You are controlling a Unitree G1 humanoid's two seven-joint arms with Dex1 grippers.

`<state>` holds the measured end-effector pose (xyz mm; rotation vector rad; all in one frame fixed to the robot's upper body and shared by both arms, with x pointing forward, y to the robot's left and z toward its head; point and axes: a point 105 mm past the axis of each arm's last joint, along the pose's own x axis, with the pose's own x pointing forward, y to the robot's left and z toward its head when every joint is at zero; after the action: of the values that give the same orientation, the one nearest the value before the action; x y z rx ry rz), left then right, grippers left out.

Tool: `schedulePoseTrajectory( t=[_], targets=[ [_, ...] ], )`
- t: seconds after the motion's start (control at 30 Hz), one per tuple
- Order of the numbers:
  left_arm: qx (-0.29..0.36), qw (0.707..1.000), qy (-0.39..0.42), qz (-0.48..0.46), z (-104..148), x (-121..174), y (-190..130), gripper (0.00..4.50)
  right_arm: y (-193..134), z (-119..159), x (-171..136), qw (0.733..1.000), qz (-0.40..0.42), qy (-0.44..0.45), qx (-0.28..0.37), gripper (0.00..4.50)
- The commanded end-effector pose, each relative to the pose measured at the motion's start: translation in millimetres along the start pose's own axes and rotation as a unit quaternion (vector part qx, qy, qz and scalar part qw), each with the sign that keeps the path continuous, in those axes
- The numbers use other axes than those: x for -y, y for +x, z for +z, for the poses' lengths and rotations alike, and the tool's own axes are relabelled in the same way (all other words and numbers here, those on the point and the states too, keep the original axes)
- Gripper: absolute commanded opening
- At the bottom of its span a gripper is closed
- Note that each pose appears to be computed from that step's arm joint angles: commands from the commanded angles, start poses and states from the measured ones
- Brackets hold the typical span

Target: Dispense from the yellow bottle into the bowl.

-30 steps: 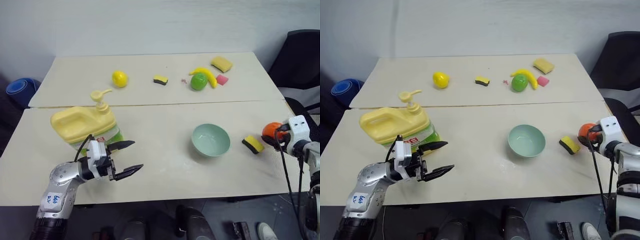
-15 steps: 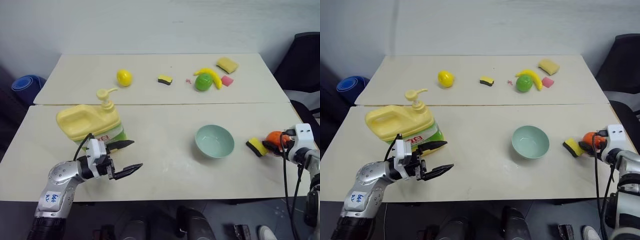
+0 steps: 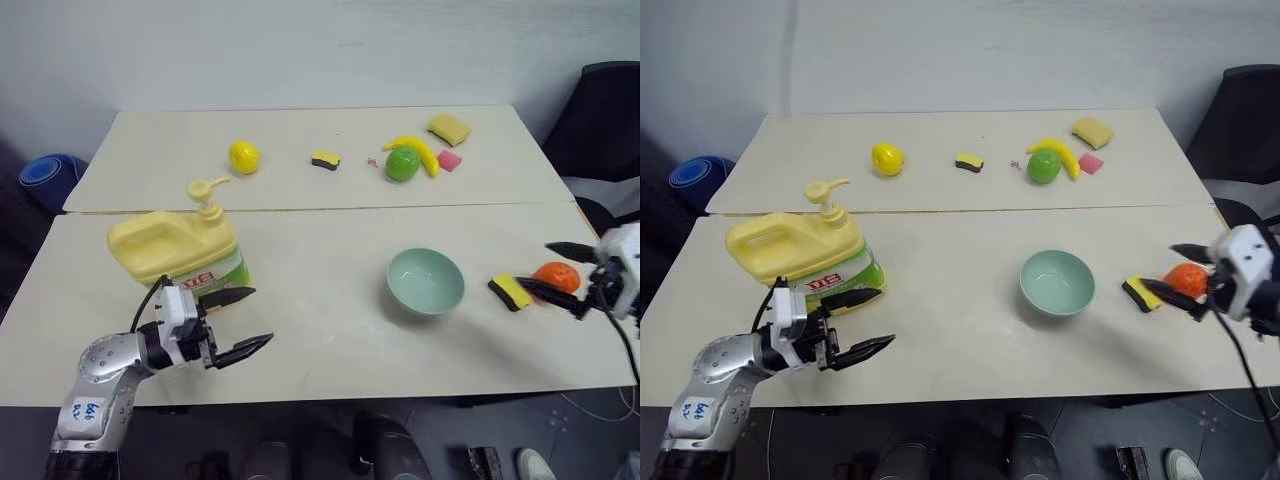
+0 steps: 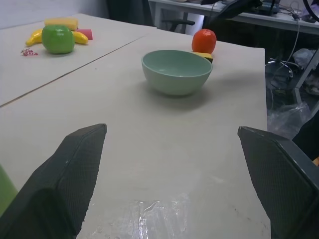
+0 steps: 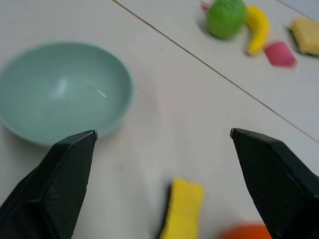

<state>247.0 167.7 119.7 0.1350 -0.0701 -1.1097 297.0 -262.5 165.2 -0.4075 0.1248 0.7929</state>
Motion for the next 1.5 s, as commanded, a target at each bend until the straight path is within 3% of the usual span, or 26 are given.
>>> schedulePoseTrajectory(
  t=[0.03,0.27,0.37,0.57,0.73,0.93,1.07,1.23,1.37,1.5],
  targets=[
    [0.01,1.0,0.016,-0.005,8,1,2,4.5,44,-4,-47,0.997,0.078,0.009,-0.003,4.45],
    [0.024,0.999,0.023,-0.008,16,1,12,4.5,88,-37,-68,0.993,0.098,0.009,-0.067,4.45],
    [0.029,0.999,0.027,-0.001,20,0,13,4.5,99,-39,-66,0.993,0.089,0.013,-0.072,3.86],
    [0.024,0.999,0.028,0.022,20,0,4,4.5,105,-38,-64,0.993,0.095,-0.004,-0.072,1.74],
    [0.04,0.998,0.023,0.049,36,4,-9,4.5,105,-10,-70,0.988,0.139,-0.058,-0.034,0.01],
    [0.087,0.994,-0.046,0.057,72,20,-23,4.5,112,45,-90,0.964,0.231,-0.126,0.025,0.01],
    [0.113,0.989,-0.065,0.075,102,22,-45,4.5,120,80,-107,0.929,0.31,-0.199,0.046,0.01],
    [0.176,0.974,-0.003,0.14,155,-10,-66,3.34,137,123,-116,0.892,0.368,-0.255,0.058,0.0],
    [0.15,0.979,0.029,0.136,175,-38,-65,2.17,157,150,-115,0.88,0.386,-0.27,0.052,0.0],
    [0.121,0.984,0.05,0.124,177,-57,-51,0.93,179,174,-112,0.878,0.378,-0.289,0.055,0.0]
  ],
)
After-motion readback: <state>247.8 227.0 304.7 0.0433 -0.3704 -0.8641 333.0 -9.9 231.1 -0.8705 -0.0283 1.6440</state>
